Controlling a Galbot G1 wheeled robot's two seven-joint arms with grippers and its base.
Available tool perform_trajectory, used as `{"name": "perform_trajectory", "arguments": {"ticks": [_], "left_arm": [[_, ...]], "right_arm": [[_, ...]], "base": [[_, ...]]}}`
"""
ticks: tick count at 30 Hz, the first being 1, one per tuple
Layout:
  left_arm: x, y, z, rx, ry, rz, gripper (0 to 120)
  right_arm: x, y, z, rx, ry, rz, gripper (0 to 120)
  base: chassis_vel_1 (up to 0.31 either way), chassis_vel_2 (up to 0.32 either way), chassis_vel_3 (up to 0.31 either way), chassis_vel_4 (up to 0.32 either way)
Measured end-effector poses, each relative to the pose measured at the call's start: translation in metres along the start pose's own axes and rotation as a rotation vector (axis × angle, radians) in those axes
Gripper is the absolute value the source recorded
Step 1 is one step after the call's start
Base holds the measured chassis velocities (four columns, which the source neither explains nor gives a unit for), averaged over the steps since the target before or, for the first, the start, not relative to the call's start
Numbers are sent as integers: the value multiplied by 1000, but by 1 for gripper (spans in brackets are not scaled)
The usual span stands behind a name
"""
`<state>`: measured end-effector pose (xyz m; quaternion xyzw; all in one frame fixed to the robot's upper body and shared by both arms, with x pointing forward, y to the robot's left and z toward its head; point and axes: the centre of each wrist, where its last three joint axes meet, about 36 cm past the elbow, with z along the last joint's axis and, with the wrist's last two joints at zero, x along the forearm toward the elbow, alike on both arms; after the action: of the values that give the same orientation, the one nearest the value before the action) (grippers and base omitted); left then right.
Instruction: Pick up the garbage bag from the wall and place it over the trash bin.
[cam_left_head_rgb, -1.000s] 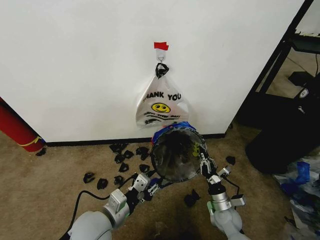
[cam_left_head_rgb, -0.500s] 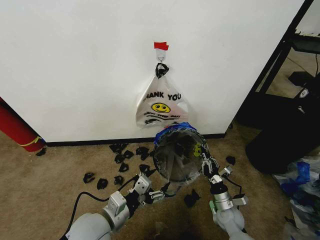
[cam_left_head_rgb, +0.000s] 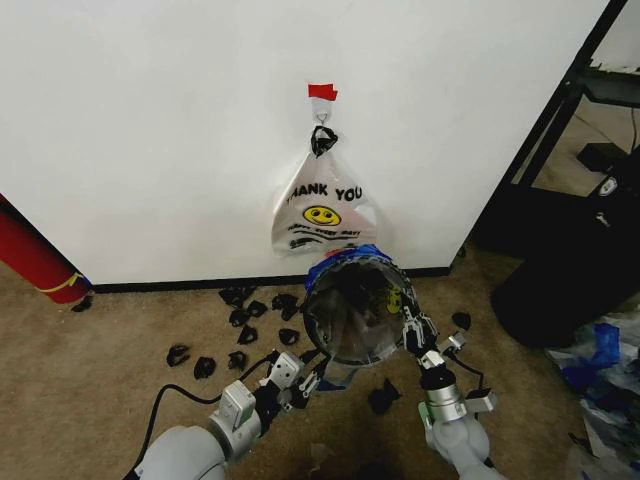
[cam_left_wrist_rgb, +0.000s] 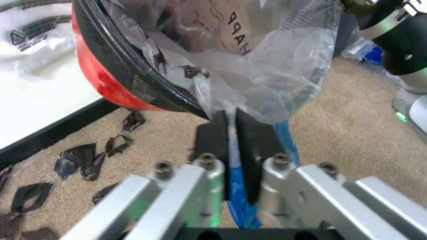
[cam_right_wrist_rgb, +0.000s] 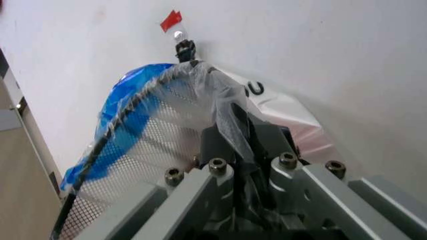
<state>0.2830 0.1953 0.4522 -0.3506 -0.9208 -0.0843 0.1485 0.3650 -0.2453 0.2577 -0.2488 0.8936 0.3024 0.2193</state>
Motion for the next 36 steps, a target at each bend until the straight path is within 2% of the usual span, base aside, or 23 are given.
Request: {"name": "perform_trajectory", "arguments": {"ticks": [1,13,19,24,30,34,36], "left_arm": [[0,0,0,0,-1,-4,0],[-3,8,-5,1,-5,-51,0],[-9,21,3,-38,5,-110,0],[-11,24,7,-49,0,-134,0],[-3,16,-6,19,-39,-83,1],[6,7,-17,81,-55,-6,18],[7,4,-18,98,-49,10,21]], "right_arm": [[0,0,0,1,0,0,0],[1,-1,-4,-28,-18,24,0],[-1,8,-7,-92,-32,77,0],[-2,11,-9,-95,-33,92,0],[1,3,-7,-35,-30,81,0],[5,-2,-4,0,-16,62,0],[5,-2,-4,1,-17,61,0]], "base": [[0,0,0,0],[0,0,0,0],[0,0,0,0],[0,0,0,0],[0,0,0,0],[0,0,0,0],[0,0,0,0]]}}
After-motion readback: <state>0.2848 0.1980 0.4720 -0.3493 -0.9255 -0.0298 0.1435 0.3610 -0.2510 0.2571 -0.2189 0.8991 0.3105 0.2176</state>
